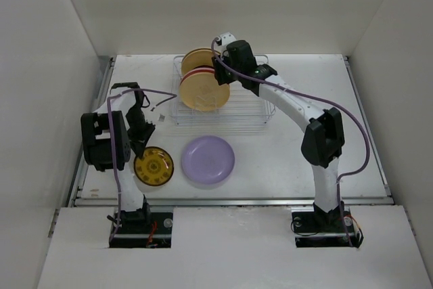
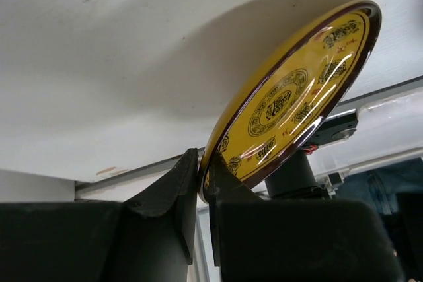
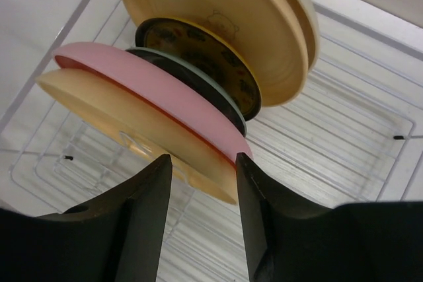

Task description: Unload the plates from the dish rack

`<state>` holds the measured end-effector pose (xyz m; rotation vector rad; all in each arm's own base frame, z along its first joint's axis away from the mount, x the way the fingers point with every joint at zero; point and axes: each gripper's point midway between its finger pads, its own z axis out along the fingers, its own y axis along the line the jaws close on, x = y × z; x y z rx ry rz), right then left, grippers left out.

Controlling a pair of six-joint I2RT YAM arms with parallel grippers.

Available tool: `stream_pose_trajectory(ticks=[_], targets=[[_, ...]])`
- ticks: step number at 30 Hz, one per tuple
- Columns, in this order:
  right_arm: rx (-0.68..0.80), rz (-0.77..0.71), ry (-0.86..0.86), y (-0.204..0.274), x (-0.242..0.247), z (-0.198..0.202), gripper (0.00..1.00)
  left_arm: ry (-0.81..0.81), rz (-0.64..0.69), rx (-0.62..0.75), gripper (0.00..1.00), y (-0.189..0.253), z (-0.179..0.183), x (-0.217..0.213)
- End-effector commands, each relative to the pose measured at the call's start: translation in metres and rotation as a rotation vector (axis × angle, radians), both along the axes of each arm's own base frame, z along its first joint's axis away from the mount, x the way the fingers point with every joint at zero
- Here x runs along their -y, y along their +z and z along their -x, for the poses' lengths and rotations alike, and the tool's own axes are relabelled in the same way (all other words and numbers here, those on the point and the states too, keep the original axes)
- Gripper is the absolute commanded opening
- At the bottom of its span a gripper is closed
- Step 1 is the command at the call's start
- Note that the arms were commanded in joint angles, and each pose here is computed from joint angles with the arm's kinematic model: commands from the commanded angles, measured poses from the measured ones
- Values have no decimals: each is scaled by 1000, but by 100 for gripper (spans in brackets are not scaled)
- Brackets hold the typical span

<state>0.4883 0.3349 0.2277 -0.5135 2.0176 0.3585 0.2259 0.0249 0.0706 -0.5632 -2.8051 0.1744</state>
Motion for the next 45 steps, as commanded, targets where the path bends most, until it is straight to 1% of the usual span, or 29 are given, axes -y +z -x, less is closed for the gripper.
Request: stream_pose_trajectory(ticks=[1, 5, 6, 7, 8, 9, 11, 13, 14, 15, 17, 18, 20, 22, 23, 24, 25, 27, 28, 30, 32, 35, 38, 39, 40, 42, 43, 44, 45], targets=[[80, -31, 63, 20, -20, -6, 49, 40, 9, 31, 0, -10, -13, -5], [73, -26, 63, 11, -22, -7, 48, 93, -4, 79, 1, -13, -27, -9], [73, -26, 63, 11, -22, -7, 48, 108, -8, 87, 5, -14, -28, -9], [73, -27, 72, 11, -26, -4, 46, 108, -9, 99, 13, -12, -32, -9], [66, -21, 72, 7, -26, -3, 46, 108, -10, 114, 24, -9, -37, -10], [73, -27, 72, 8, -26, -4, 46, 108, -10, 114, 48, -9, -37, -10], [78, -20, 76, 8, -26, -4, 46, 120, -14, 152, 63, -3, -48, -11], [73, -22, 86, 5, -29, -5, 46, 132, -19, 191, 63, 8, -58, -11], [68, -7, 91, 1, -29, -6, 46, 132, -21, 247, 63, 19, -73, -13], [51, 4, 91, -7, -29, -6, 46, 144, -24, 279, 63, 29, -80, -13], [51, 21, 94, -9, -30, -3, 45, 162, 28, 361, 63, 48, -98, -5], [54, 25, 84, -9, -29, -4, 45, 174, 49, 444, 63, 68, -118, -2], [53, 49, 78, -15, -29, -2, 43, 198, 142, 529, 63, 98, -146, 12], [53, 63, 58, -14, -23, -1, 43, 193, 170, 565, 63, 111, -163, 20], [53, 63, 58, -13, -22, 1, 43, 207, 212, 570, 63, 116, -171, 31], [56, 79, 41, -18, -20, 4, 44, 225, 225, 562, 64, 110, -181, 33], [70, 85, 35, -11, -15, 6, 45, 225, 231, 591, 64, 119, -192, 39], [77, 93, 13, -12, -10, 5, 47, 252, 276, 563, 66, 109, -204, 52], [83, 100, 27, -10, -13, 10, 47, 249, 294, 569, 66, 112, -210, 60], [95, 120, 6, -9, -8, 7, 47, 249, 332, 557, 66, 107, -217, 71], [110, 124, -9, -7, -10, 7, 47, 254, 357, 512, 67, 96, -219, 87], [119, 125, 4, -8, -13, 4, 44, 250, 404, 498, 67, 90, -223, 100], [125, 145, -14, -13, -13, -3, 31, 264, 470, 484, 69, 87, -227, 115], [128, 142, -15, -12, -15, -5, 26, 275, 468, 473, 69, 81, -228, 116], [120, 149, -14, -18, -15, -6, 19, 282, 459, 481, 69, 80, -230, 114], [120, 149, -14, -18, -15, -6, 12, 287, 455, 460, 62, 72, -228, 114], [120, 149, -14, -18, -15, -6, 7, 287, 455, 460, 48, 72, -228, 114], [136, 154, -23, -11, -12, -6, 4, 291, 451, 438, 38, 65, -226, 114], [132, 168, -38, -15, -8, -7, 2, 293, 449, 428, 26, 62, -225, 114]])
